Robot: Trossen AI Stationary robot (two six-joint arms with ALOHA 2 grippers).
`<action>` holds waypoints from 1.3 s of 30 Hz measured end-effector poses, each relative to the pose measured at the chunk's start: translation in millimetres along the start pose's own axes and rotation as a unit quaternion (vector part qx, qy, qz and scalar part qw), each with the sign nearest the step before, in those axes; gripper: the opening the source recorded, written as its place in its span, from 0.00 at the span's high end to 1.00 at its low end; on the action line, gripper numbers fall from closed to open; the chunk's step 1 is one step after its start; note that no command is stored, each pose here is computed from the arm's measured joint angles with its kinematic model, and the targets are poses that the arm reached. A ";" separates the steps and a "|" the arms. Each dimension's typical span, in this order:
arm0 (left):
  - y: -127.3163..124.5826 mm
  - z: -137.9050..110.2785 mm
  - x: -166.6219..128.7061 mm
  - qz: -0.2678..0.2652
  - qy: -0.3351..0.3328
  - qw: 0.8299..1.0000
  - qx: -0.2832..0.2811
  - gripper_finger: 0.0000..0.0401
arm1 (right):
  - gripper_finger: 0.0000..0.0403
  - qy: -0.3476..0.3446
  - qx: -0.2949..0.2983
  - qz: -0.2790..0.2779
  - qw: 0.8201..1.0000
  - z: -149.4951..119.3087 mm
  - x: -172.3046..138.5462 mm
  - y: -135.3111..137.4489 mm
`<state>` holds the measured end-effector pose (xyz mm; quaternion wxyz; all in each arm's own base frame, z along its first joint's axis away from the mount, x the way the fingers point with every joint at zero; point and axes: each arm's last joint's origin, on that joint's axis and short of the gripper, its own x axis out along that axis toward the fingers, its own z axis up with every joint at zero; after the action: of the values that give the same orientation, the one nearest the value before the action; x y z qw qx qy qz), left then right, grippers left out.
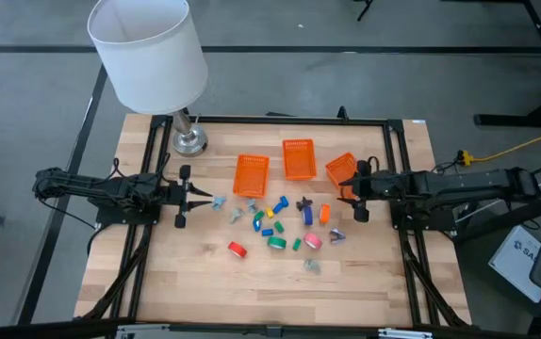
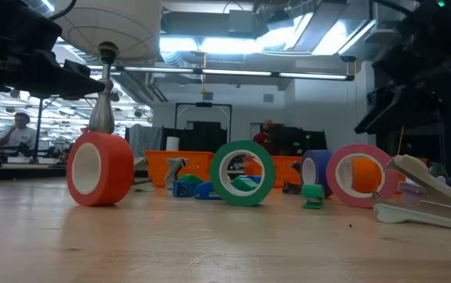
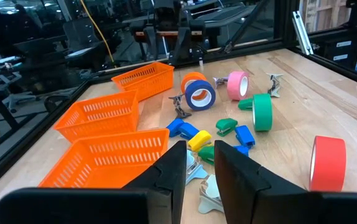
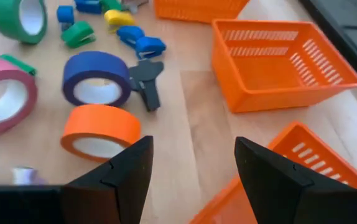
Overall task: Pick and place Stapler, Stapler remover, tape
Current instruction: Put the pink adhesive tape into the middle orange bin
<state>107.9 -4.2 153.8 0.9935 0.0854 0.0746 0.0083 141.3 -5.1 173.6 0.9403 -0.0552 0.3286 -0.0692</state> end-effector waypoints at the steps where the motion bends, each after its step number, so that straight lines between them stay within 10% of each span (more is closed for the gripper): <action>1: 0.0 0.1 0.0 0.000 0.000 1.000 0.000 0.80 | 0.43 0.010 -0.005 0.005 1.000 5.8 -0.5 1.3; 17: 0.0 0.0 0.0 0.000 0.000 1.000 0.000 0.80 | 0.43 0.108 -0.096 0.085 0.986 55.5 25.2 47.3; 24: 0.0 0.0 0.0 0.000 0.000 1.000 0.000 0.80 | 0.43 0.132 0.009 0.130 0.983 69.6 45.1 80.1; 34: 0.0 0.1 0.0 0.000 0.000 1.000 0.000 0.81 | 0.43 0.195 -0.068 0.175 0.963 106.1 44.3 109.9; 39: 0.0 0.0 0.0 0.000 0.000 1.000 0.000 0.80 | 0.43 0.211 -0.012 0.163 0.964 113.1 56.0 122.5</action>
<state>107.9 -4.2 153.8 0.9935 0.0855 0.0749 0.0081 266.8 112.7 209.1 0.8474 0.0037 0.5251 0.0792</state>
